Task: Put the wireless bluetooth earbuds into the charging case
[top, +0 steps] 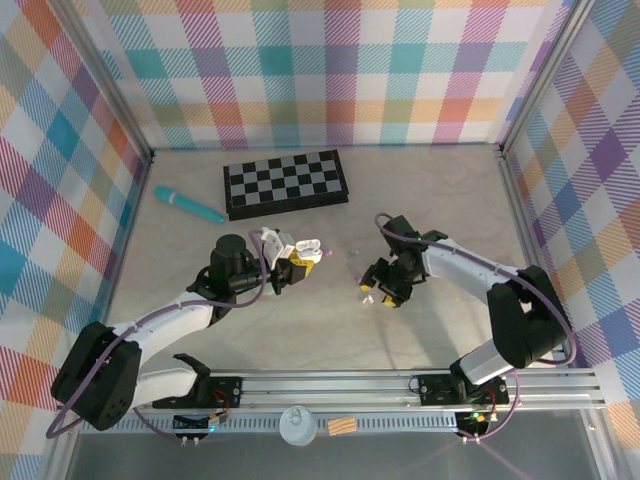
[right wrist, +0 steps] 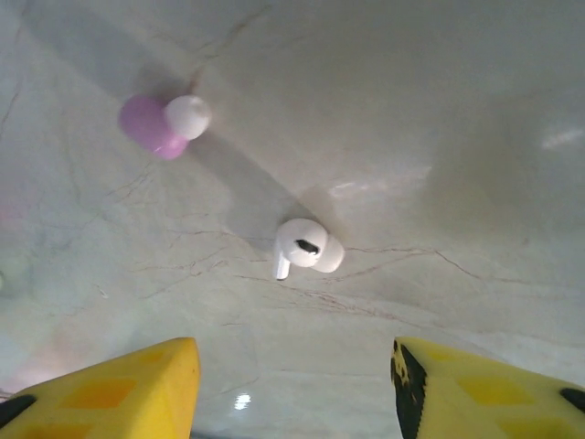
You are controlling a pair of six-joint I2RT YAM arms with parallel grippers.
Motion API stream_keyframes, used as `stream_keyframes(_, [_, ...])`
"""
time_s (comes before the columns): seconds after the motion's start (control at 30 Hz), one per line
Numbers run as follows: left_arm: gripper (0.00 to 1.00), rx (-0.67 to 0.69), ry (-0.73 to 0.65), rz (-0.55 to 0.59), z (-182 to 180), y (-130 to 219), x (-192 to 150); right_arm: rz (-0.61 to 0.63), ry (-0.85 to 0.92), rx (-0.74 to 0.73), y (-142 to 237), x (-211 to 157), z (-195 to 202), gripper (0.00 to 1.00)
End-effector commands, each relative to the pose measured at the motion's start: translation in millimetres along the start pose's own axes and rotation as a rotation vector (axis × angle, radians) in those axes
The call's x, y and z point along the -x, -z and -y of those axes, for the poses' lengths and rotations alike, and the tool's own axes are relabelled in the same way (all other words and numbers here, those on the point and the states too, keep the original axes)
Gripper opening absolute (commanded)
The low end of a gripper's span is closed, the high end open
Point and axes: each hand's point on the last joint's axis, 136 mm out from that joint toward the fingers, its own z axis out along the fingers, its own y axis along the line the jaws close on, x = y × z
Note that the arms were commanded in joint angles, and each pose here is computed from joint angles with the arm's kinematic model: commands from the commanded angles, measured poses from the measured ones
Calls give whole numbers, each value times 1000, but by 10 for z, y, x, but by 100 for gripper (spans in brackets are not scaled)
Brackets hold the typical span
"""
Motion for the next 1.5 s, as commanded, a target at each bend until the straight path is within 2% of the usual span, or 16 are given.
stream_keyframes(0.0, [2, 1, -40, 31, 17, 58, 173, -129, -165, 47, 11, -69, -13, 55])
stream_keyframes(0.3, [2, 4, -50, 29, 29, 84, 248, -225, -308, -38, -74, 63, 71, 51])
stream_keyframes(0.6, [2, 0, -54, 11, 9, 59, 186, -235, -376, -96, -184, 101, 134, 50])
stream_keyframes(1.3, [2, -1, -60, 20, 14, 110, 182, -215, -354, -175, -437, 101, 105, 41])
stream_keyframes(1.47, [2, -4, -61, 20, 15, 105, 191, -214, -356, -184, -478, 119, 127, 36])
